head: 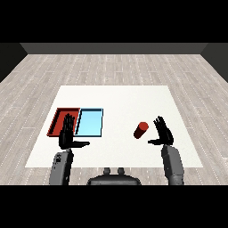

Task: Pick the red can and put it in the red box

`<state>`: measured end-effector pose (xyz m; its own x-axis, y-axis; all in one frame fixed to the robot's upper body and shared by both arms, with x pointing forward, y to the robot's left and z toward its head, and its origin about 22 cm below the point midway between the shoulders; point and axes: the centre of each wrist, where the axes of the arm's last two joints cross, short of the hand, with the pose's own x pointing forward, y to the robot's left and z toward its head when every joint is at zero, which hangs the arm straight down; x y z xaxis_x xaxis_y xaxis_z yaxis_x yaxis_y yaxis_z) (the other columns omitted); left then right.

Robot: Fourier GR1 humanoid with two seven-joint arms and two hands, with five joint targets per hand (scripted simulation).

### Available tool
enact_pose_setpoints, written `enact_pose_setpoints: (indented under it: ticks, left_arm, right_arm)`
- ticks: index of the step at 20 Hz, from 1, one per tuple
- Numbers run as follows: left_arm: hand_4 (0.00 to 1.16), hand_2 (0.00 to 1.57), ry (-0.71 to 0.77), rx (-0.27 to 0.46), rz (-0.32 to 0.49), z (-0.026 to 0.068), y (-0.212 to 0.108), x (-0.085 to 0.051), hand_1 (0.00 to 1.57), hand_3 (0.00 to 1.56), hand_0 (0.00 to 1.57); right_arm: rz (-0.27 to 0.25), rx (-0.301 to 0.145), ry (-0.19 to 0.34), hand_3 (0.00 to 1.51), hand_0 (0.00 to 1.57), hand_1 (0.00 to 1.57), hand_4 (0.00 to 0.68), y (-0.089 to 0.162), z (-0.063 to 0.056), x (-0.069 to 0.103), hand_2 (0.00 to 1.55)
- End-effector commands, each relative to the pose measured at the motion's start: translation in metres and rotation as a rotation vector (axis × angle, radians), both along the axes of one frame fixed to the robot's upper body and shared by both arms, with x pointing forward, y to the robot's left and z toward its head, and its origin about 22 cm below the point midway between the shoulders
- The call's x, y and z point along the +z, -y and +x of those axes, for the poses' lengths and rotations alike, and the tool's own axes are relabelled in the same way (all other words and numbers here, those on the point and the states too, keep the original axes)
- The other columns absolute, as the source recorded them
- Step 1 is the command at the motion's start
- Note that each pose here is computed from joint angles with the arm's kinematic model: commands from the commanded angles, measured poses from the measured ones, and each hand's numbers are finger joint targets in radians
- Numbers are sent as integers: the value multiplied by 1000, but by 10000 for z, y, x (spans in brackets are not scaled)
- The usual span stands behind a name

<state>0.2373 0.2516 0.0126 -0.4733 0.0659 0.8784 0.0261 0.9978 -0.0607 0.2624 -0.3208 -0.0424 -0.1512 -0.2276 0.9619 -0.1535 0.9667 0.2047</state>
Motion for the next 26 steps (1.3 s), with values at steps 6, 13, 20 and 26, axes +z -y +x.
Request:
enact_pose_setpoints:
  ticks: [6, 13, 20, 26]
  left_arm:
    - [0, 0, 12, 15, -20, 113, 33, -16, 0, 0, 0]
    - [0, 0, 6, -9, -23, 49, 57, 30, 0, 0, 0]
    - [0, 0, 17, -19, -21, -68, -120, -90, 0, 0, 0]
    - [0, 0, -4, -31, -33, -30, -51, -59, 0, 0, 0]
  right_arm:
    - [21, 24, -33, 0, 0, 0, 0, -409, 26, -261, 0]
    - [62, 29, -22, 0, 0, 0, 0, -346, 236, -131, 0]
    - [44, 35, -60, 0, 0, 0, 0, -512, 193, -316, 0]
    - [52, 11, -102, 0, 0, 0, 0, -337, 377, -171, 0]
